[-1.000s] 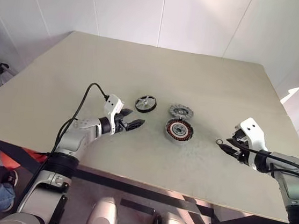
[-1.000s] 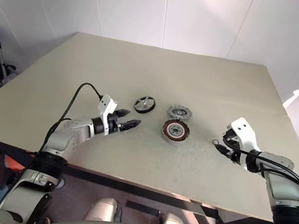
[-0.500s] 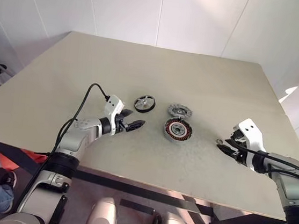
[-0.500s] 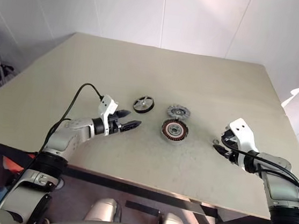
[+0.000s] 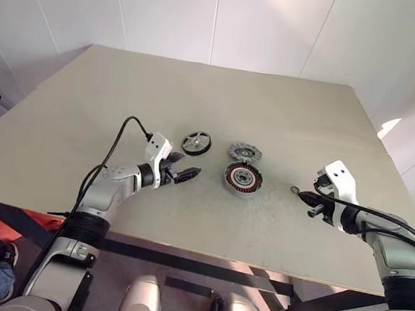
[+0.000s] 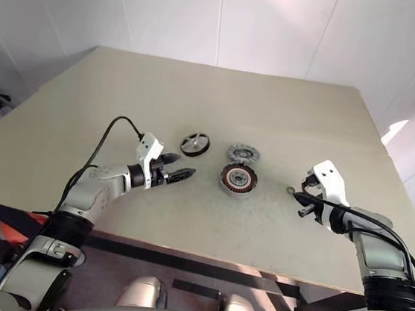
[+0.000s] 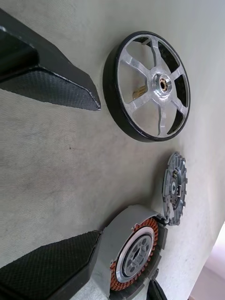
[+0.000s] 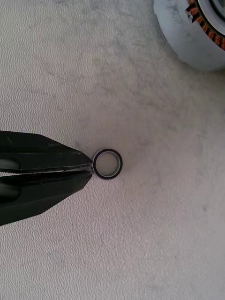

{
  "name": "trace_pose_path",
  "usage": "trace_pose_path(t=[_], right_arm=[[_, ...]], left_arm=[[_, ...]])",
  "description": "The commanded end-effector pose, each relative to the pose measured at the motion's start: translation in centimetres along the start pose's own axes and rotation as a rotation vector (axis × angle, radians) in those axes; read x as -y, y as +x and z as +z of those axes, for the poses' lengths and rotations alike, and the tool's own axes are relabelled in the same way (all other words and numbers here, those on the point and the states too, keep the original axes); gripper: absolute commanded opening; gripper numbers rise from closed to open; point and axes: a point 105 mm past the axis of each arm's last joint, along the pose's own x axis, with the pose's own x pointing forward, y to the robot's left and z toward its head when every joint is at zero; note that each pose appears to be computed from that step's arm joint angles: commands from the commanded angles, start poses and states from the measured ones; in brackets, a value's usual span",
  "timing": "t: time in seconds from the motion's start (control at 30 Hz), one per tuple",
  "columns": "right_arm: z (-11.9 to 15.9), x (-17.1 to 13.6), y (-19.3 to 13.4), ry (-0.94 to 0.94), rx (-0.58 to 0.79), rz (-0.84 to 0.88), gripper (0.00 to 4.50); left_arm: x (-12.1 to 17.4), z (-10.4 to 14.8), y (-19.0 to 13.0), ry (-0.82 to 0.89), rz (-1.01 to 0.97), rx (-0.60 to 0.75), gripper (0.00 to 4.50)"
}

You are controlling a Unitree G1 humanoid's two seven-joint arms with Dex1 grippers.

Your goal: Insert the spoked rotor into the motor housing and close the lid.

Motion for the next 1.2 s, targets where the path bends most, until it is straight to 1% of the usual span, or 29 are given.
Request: trace_pose_path(t=[0.03, 0.3, 0.4, 0.47, 0.77, 0.97, 1.1, 1.2], right_arm=[[-0.2, 0.2, 0.2, 0.009, -0.015, -0.016, 0.09], [1.7, -0.8, -0.1, -0.014, 0.039, 0.042, 0.09], [2.0, -0.5, 0.1, -0.020, 0.040, 0.012, 0.70], [2.1, -0.6, 0.3, -0.041, 0.043, 0.010, 1.30], [2.6, -1.4, 1.3, -0.034, 0.057, 0.038, 1.30], [3.6, -2.2, 1.9, -0.036, 0.085, 0.069, 1.30], [3.3, -2.1, 2.7, -0.026, 0.063, 0.066, 1.30], [2.9, -2.0, 2.8, -0.020, 0.050, 0.064, 0.66]], left_arm=[[0.0, 1.0, -0.1, 0.029, -0.002, 0.027, 4.34], [0.0, 0.9, -0.1, 0.029, 0.000, 0.024, 4.34], [0.0, 0.9, -0.1, 0.030, 0.001, 0.024, 4.34], [0.0, 0.9, -0.1, 0.029, 0.001, 0.023, 4.34], [-0.2, 0.6, -0.2, 0.028, 0.010, 0.016, 4.34], [-0.2, 0.5, -0.2, 0.027, 0.012, 0.013, 4.34], [-0.2, 0.5, -0.2, 0.027, 0.014, 0.012, 4.34], [-0.3, 0.5, -0.3, 0.028, 0.018, 0.013, 4.34]])
